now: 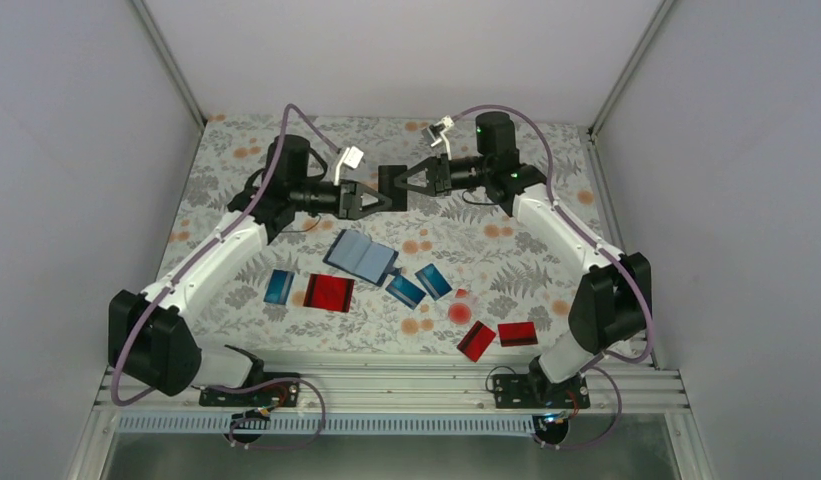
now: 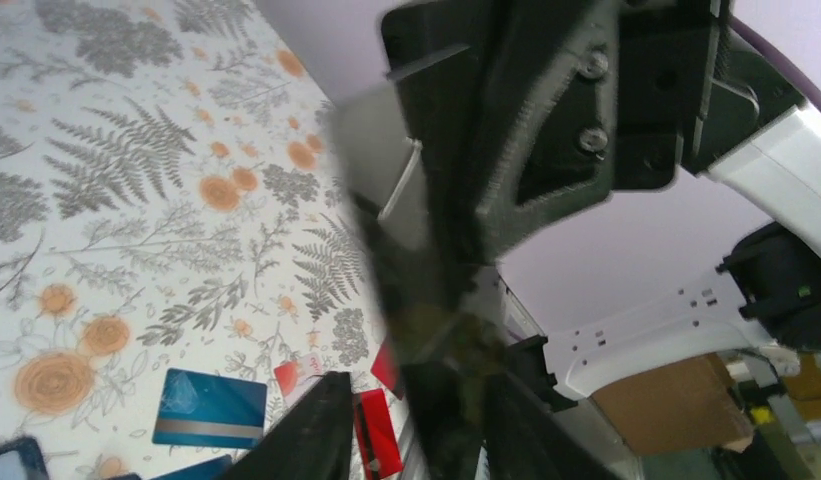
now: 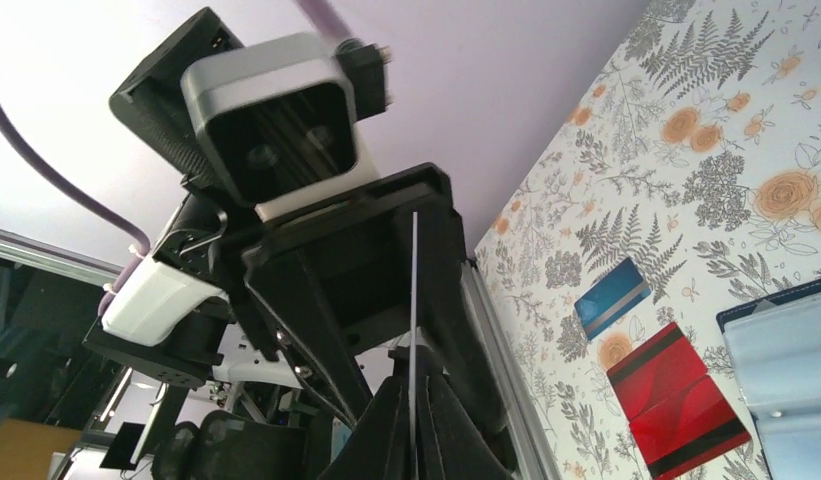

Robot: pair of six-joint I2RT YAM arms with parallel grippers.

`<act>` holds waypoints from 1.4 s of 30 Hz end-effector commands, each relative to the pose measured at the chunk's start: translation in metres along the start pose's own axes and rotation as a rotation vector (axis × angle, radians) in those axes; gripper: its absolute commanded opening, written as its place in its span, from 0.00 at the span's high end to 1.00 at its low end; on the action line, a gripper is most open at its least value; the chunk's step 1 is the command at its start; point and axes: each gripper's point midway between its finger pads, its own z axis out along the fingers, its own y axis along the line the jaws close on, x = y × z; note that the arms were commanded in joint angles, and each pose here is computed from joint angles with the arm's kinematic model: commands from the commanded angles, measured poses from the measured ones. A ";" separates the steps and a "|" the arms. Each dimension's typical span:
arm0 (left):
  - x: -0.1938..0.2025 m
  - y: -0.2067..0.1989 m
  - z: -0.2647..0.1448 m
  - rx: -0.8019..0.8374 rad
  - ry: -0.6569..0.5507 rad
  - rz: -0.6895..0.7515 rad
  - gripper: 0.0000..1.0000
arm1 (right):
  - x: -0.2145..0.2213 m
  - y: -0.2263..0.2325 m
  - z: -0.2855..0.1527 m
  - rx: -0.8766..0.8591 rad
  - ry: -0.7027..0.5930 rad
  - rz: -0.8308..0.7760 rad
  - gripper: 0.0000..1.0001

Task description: Put the credit cards into the card holder

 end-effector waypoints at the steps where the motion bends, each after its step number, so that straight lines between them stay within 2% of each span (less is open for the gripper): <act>1: -0.020 0.012 -0.016 -0.046 -0.065 0.021 0.52 | -0.004 0.007 -0.001 -0.018 0.012 -0.005 0.96; 3: -0.027 0.022 -0.029 -0.073 -0.109 0.003 0.46 | -0.006 0.007 -0.001 -0.022 0.009 -0.008 0.96; 6: -0.034 0.029 -0.041 -0.078 -0.143 -0.009 0.43 | -0.009 0.007 0.001 -0.030 0.013 -0.009 0.96; 17: -0.037 0.014 -0.036 0.056 -0.100 0.042 0.49 | -0.019 -0.007 0.008 -0.035 0.025 0.008 0.96; 27: -0.034 0.026 -0.025 0.090 -0.055 0.018 0.56 | -0.020 -0.007 0.016 -0.058 0.050 0.006 0.96; 31: -0.038 0.028 -0.022 0.108 -0.053 0.014 0.62 | -0.021 -0.006 0.019 -0.062 0.056 0.002 0.96; 36: -0.043 0.030 -0.017 0.122 -0.051 0.004 0.83 | -0.021 -0.012 0.021 -0.054 0.058 0.013 0.96; 42: -0.044 0.030 -0.015 0.142 -0.046 -0.005 0.85 | -0.023 -0.016 0.023 -0.043 0.056 0.016 0.96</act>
